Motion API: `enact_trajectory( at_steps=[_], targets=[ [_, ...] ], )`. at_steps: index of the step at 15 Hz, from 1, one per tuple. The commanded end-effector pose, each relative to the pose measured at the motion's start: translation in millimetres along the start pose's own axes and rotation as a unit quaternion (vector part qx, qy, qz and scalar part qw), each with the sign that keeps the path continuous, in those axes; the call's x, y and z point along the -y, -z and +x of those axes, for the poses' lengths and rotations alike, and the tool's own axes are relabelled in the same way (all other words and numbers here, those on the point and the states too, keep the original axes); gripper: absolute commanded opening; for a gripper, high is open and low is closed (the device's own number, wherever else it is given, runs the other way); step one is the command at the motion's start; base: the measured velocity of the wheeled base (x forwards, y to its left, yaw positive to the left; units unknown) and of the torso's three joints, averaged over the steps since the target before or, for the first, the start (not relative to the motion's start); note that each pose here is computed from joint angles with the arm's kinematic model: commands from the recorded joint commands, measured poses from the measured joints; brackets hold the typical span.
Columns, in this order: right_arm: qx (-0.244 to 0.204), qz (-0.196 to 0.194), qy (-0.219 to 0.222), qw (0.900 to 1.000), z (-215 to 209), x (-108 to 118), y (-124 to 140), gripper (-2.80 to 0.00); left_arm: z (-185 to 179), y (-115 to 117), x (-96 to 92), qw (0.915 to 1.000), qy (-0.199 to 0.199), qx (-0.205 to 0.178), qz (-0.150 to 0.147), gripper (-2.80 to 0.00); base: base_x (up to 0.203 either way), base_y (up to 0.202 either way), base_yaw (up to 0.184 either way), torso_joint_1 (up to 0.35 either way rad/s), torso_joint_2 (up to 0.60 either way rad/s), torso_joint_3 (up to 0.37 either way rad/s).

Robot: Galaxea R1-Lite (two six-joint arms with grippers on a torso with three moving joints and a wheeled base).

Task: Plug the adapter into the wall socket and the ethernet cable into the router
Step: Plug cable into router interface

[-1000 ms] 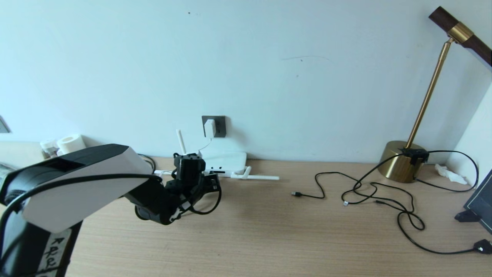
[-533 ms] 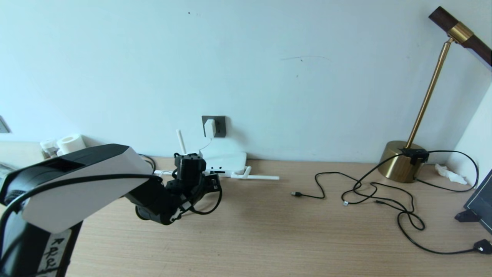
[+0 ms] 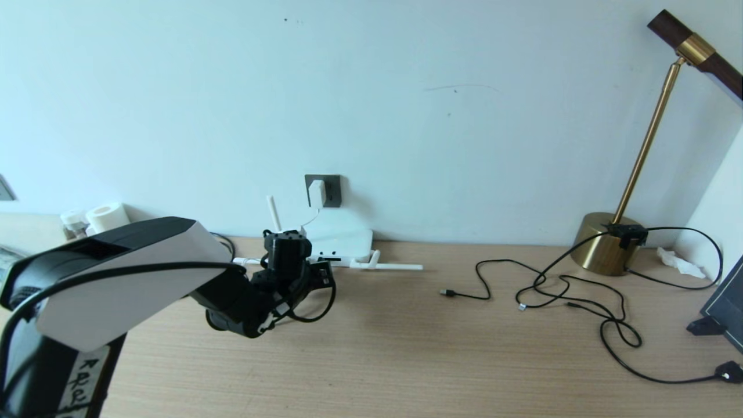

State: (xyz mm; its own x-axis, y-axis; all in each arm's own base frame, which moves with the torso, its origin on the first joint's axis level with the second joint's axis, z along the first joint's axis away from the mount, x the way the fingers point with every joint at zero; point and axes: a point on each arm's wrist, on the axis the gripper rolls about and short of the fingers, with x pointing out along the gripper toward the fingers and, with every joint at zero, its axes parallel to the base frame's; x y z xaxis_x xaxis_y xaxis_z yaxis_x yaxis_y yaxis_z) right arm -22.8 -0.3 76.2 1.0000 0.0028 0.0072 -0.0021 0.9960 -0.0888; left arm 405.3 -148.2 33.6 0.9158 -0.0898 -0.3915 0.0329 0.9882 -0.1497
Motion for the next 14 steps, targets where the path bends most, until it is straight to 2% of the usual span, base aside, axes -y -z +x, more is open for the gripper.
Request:
enact_trajectory(
  at_steps=[1,14],
  targets=[
    [-0.003,0.000,0.000,1.000,0.5,-0.1,1.2,0.00,0.4,-0.1,-0.4,1.0000,-0.001,0.002,-0.002,-2.80,0.000,0.000,0.000,0.000,0.00,0.000],
    [-0.002,0.000,0.000,1.000,0.4,-0.1,0.8,0.00,-0.4,2.4,-2.8,1.0000,-0.003,-0.001,-0.003,-2.80,0.000,0.000,0.000,0.000,0.00,0.000]
  ],
)
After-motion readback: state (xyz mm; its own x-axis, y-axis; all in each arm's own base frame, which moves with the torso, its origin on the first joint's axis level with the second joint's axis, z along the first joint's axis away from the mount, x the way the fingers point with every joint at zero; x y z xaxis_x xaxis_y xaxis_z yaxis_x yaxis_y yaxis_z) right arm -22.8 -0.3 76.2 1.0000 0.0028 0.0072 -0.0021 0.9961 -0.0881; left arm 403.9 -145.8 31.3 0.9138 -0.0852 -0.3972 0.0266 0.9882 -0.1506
